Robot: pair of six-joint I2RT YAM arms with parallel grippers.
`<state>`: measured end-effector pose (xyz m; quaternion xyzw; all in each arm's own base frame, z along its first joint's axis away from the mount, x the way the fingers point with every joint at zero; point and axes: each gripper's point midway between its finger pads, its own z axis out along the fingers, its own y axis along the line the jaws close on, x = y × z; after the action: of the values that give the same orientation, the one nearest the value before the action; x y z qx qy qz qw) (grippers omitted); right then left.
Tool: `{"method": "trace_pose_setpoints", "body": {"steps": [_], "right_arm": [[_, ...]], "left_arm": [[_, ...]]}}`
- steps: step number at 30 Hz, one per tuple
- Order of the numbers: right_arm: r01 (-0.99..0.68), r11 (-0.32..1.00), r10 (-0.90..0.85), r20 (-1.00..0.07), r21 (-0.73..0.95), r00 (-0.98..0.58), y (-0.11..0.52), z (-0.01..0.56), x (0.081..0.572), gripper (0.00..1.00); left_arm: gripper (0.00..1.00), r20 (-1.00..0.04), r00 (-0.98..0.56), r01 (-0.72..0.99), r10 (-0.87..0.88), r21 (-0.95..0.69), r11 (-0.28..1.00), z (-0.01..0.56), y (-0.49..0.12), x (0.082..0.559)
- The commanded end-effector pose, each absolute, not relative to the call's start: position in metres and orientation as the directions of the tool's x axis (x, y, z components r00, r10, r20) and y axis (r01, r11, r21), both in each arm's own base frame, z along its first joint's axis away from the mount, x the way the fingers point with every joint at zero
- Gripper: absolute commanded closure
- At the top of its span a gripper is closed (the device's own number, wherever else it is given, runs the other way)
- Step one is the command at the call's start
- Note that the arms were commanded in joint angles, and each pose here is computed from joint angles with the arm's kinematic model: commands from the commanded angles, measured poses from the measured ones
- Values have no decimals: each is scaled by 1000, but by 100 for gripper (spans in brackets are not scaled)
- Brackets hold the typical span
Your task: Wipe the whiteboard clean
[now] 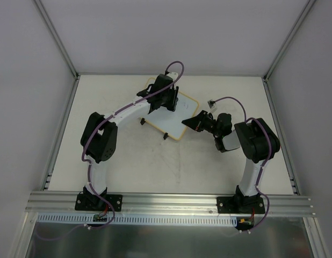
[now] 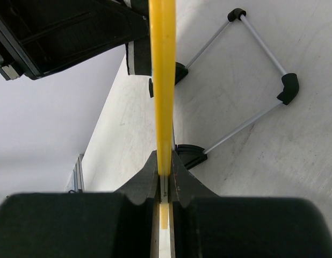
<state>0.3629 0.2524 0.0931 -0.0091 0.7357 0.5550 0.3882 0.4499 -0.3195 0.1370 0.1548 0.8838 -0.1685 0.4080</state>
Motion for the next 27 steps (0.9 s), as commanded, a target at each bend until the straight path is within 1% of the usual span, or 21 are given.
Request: {"method": "trace_pose_setpoints", "body": {"steps": [1,6,10,13,16,21,24,25,27], "right_arm": [[-648,317,439,-713,693,-547,260,146,364,100],[-648,315,439,-712,694,-549,260,146,364,100],[-647,316,438,-712,694,-549,260,145,364,100],[-646,318,439,-712,693,-548,259,145,365,100],[-645,317,439,-710,695,-550,259,145,364,100],[-646,317,439,-711,694,-549,259,145,364,100],[-645,317,439,-711,695,-550,259,145,364,100],[-646,318,440,-711,695,-549,259,145,365,100],[-647,315,439,-711,695,-550,260,146,364,100]], "left_arm": [[100,-778,-584,459,231,-82,885,127,-329,450],[100,-797,-520,557,306,-44,830,139,-361,433],[100,-799,-486,600,354,-10,800,141,-373,422],[100,-790,-468,644,396,2,765,138,-383,409],[100,-774,-423,714,471,35,700,131,-393,393],[100,-755,-401,753,520,51,656,122,-398,380],[100,-750,-404,746,524,61,663,120,-395,381],[100,-747,-413,715,521,89,693,119,-388,389],[100,-754,-443,663,485,89,743,123,-375,405]]}}
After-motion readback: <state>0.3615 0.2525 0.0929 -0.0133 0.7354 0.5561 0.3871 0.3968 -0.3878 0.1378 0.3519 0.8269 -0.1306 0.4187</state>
